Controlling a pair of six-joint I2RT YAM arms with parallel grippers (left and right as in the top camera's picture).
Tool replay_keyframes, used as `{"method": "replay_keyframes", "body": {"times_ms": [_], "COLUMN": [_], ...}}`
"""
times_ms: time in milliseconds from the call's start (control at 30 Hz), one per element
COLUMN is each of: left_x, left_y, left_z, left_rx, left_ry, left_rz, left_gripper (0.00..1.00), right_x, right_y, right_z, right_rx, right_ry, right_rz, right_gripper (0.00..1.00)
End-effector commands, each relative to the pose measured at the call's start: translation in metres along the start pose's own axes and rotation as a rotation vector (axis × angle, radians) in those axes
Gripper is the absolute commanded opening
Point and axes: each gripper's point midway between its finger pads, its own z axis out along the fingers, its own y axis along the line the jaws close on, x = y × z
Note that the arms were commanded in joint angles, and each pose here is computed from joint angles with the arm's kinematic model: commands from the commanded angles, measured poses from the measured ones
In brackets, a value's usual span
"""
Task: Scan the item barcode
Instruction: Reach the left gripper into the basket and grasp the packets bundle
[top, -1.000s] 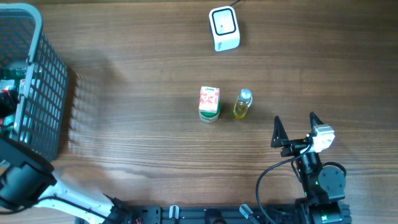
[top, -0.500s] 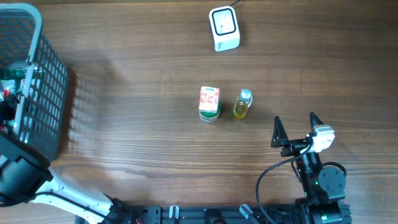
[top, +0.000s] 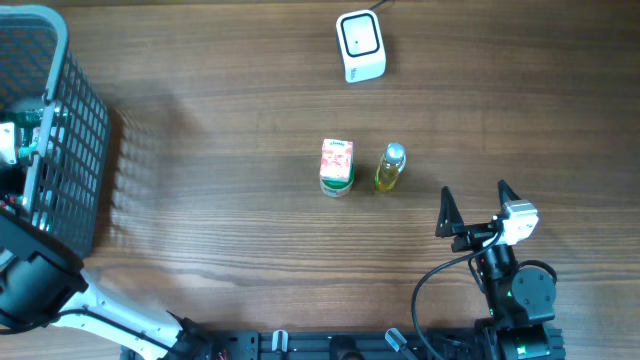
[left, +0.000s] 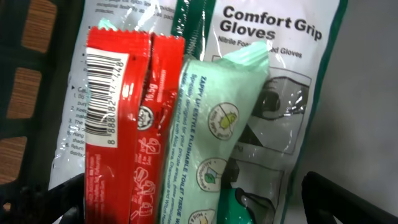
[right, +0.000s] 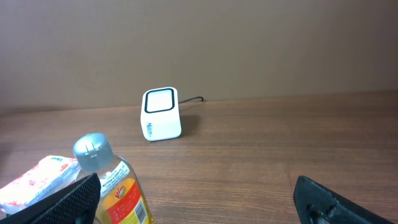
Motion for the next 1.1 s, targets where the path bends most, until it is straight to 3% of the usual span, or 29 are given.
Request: {"method": "replay_keyframes", "body": {"times_ms": [0,100,267,433,467,500,533,733,900,1067], "left_x": [0.006,0.021,0.034,0.008,-0.002,-0.011,-0.025,-0.094,-0.118,-0.144], "left_y": [-0.006,-0.011,-0.002,0.001,0.001,0.002,0.005,0.018,0.014,-0.044], "left_z": [0.005,0.019,0.031,0.025,0.017,0.009,-0.006,-0.13,-0.246,-0.356], "left_rx": [0.021,0.044,0.042,0.054,0.062,0.068,0.07,0.01,-0.06,-0.074], "left_ry": [0.024,0.064,0.079,-0.032,-0.071,-0.103,-0.15,-0.45,-0.673,-0.904], "left_rz": [0.032,0.018,-0.011,-0.154,-0.199,-0.233,-0.277,-0.308,-0.343,-0.248], "left_gripper": [1.0,1.0,0.67,0.54,0.36,0.1,0.04,0.04,0.04,0.04], "right_x": [-0.002,-0.002,-0.002,-0.002,-0.002,-0.002,-0.002,-0.002,-0.002,-0.002], "right_y": [0.001,0.001,0.001,0.001,0.001,0.001,0.001,0.001,0.001,0.001], "right_z": [0.0,0.0,0.0,0.0,0.0,0.0,0.0,0.0,0.0,0.0], "right_rx": [-0.007,-0.006,-0.007,-0.007,-0.006,-0.007,-0.006,-0.006,-0.006,-0.006], "right_ry": [-0.007,-0.007,-0.007,-0.007,-0.007,-0.007,-0.007,-0.007,-0.007,-0.007], "right_rz": [-0.018,-0.018,-0.018,-0.018,-0.018,-0.018,-0.018,-0.018,-0.018,-0.018], "right_gripper": [1.0,1.0,1.0,1.0,1.0,1.0,1.0,1.0,1.0,1.0]}}
